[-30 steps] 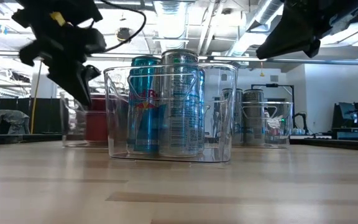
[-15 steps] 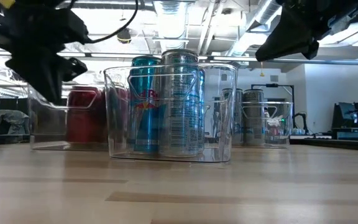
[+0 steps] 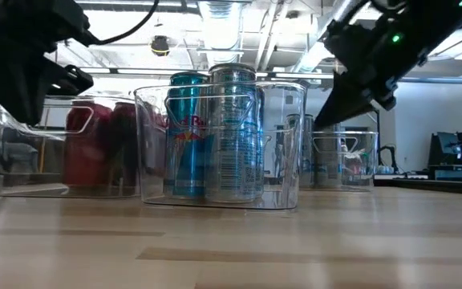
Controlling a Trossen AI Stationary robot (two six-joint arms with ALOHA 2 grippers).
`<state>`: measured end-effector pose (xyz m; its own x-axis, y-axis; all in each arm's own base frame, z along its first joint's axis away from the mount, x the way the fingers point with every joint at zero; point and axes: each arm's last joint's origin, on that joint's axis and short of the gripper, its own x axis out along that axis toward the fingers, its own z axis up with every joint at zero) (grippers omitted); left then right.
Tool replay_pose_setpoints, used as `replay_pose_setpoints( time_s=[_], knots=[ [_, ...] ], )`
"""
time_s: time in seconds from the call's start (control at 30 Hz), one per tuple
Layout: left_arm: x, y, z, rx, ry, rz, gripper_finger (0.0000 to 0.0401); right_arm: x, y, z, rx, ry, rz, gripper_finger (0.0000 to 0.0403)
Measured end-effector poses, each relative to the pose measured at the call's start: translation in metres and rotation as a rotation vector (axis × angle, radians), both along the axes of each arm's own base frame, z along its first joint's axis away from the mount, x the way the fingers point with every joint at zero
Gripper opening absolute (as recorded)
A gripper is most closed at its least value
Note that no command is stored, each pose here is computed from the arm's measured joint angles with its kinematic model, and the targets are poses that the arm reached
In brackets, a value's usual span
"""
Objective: Sort soda cans
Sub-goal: Move the top left transparent bin to the middle left of the table
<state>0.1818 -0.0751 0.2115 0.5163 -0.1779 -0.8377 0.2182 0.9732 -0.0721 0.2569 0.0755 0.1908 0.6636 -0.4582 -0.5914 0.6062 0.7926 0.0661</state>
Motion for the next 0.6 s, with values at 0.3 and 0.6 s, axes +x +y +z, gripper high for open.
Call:
replay_pose_setpoints(
  time_s=[0.3, 0.6],
  knots=[
    [0.0, -0.005, 0.001, -0.017, -0.018, 0.013, 0.0033, 0.01, -0.025, -0.004, -0.044, 0.062, -0.01, 0.0021],
    [0.004, -0.006, 0.004, -0.031, -0.071, 0.022, 0.0113, 0.018, -0.047, -0.002, -0.037, 0.074, 0.024, 0.0019]
  ],
)
